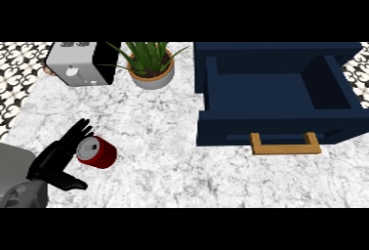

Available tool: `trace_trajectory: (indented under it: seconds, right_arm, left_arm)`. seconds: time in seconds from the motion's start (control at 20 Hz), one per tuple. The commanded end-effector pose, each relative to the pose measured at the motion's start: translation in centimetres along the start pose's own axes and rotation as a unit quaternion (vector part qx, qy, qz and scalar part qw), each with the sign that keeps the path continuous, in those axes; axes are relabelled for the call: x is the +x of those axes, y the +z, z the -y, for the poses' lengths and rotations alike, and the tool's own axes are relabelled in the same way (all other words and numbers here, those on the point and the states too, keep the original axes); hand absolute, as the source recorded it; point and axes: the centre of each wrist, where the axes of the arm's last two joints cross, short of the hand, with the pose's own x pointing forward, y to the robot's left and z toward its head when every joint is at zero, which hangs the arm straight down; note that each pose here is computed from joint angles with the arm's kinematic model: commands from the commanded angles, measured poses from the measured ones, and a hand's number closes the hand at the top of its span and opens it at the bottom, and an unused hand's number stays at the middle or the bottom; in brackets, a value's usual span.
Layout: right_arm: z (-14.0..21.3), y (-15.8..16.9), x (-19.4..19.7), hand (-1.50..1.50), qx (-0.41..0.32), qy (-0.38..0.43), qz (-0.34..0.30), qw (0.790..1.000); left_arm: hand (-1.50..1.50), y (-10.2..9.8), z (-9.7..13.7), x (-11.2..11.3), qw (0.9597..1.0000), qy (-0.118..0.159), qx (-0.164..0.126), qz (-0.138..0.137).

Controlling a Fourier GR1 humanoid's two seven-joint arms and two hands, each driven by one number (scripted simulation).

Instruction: Pick up the can, place it into the drawer and close the drawer

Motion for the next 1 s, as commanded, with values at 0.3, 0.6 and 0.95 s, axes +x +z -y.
trace_trajectory:
  seconds: [0.3,0.6,0.95]
  right_arm:
    - [-0.6,0.5,1.3,-1.5,-0.009,-0.012,0.007,1.0]
    - [-0.5,1.8,0.5,-1.5,-0.003,-0.004,0.0,1.0]
    - [-0.5,-0.6,0.5,-1.5,-0.004,-0.007,0.002,1.0]
  left_arm:
    - [-1.5,-0.8,1.1,-2.9,0.9991,0.035,-0.02,-0.01]
    - [-1.5,-2.2,1.3,-1.9,0.9984,0.05,-0.024,-0.008]
    - [1.5,-2.6,1.2,-2.1,0.9921,0.096,-0.078,-0.024]
